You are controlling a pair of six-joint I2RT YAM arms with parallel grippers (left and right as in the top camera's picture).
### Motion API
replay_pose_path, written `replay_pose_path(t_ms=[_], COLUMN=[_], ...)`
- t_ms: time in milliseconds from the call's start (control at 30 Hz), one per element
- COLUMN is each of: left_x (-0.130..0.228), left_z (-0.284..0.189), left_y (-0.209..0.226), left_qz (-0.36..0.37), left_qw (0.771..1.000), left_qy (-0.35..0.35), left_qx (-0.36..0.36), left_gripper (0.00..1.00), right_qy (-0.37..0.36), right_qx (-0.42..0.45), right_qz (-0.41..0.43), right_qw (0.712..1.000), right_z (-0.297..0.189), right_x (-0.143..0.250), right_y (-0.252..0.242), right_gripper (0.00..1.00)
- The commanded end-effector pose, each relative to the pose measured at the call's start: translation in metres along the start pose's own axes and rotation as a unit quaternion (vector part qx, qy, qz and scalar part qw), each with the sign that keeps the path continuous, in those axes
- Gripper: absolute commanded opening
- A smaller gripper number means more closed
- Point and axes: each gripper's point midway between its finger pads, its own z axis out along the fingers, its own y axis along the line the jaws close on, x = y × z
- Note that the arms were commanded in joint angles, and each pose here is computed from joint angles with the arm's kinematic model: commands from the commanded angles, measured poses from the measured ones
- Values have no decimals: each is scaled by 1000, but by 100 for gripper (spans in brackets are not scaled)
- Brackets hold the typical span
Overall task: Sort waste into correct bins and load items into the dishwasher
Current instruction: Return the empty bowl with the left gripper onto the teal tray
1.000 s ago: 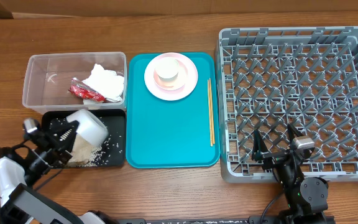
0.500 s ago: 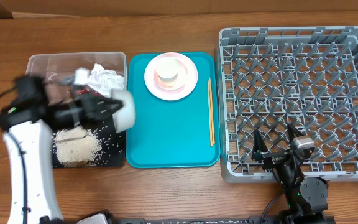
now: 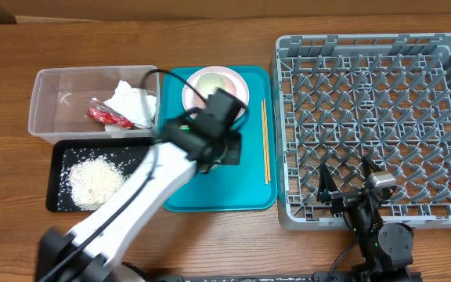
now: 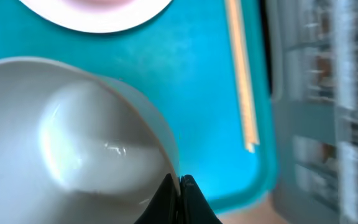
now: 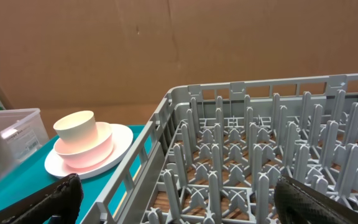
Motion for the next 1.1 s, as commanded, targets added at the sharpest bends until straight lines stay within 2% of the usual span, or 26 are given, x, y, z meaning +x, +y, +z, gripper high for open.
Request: replay_pose_path(t_ms=[0,200,633,1067], left_x=[-8,-6,-5,12], left_z=[31,64,69,72], left_y=[9,16,21,30], left_qz=[10,7,9,13], left_qw=[997,995,994,991], left_qy=[-13,9,14,43], left_qx=[-79,-98,-112,-127], left_gripper=[4,4,4,6], right_qy=[-2,-2,-2,-2], right_qx=[-1,-1,-1,-1], right_qz=[-2,-2,-2,-2], right_qw=[1000,1000,1000,1000], right_z=[0,0,0,0], right_x=[2,2,2,2], right_y=[0,0,0,0], right_gripper=[100,100,100,100])
